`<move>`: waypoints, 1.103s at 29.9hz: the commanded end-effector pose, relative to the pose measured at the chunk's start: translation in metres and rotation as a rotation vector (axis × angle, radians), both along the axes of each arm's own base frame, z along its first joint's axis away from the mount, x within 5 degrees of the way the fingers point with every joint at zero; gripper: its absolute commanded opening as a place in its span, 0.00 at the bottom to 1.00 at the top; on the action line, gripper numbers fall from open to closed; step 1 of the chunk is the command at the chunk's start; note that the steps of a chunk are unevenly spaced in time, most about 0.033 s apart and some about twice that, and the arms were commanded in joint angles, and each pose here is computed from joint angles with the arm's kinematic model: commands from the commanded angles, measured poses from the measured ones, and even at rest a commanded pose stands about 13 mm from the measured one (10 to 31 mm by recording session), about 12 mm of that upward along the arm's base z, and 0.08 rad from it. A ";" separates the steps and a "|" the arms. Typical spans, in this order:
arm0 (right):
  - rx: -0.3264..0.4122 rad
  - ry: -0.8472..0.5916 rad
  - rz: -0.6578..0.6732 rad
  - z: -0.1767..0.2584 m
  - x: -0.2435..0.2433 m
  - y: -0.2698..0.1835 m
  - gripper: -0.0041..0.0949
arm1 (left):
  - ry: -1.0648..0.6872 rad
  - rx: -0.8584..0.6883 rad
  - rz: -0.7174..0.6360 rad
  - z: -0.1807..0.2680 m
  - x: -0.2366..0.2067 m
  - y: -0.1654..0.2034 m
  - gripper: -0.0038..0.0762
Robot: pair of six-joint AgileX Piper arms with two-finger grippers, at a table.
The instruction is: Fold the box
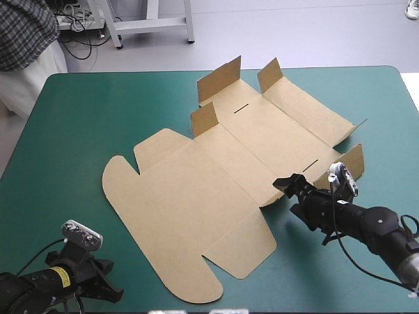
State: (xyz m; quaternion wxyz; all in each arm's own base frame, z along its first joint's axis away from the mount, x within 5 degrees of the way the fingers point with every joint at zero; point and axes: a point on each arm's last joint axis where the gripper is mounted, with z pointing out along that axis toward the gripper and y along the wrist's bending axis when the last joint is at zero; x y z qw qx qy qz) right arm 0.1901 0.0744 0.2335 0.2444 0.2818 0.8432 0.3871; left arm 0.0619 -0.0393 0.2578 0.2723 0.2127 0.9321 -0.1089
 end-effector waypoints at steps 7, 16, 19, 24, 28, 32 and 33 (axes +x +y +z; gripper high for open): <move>0.033 -0.050 -0.007 0.005 0.035 0.008 0.74 | -0.045 -0.039 0.004 0.008 0.003 -0.003 0.01; 0.041 0.041 0.049 -0.014 0.043 0.014 0.56 | -0.045 -0.039 0.004 0.008 0.003 -0.003 0.01; 0.030 0.046 0.065 -0.017 0.043 0.015 0.32 | -0.045 -0.039 0.004 0.008 0.003 -0.003 0.01; -0.014 0.013 0.100 -0.018 0.044 0.015 0.04 | -0.045 -0.039 0.004 0.008 0.003 -0.003 0.01; -0.063 -0.031 0.148 -0.018 0.044 0.015 0.03 | -0.045 -0.039 0.004 0.008 0.003 -0.003 0.01; -0.118 -0.088 0.208 -0.016 0.044 0.015 0.04 | -0.055 -0.042 0.005 0.009 0.004 -0.003 0.01; -0.131 -0.104 0.220 -0.015 0.045 0.015 0.04 | -0.061 -0.045 0.006 0.010 0.004 -0.003 0.01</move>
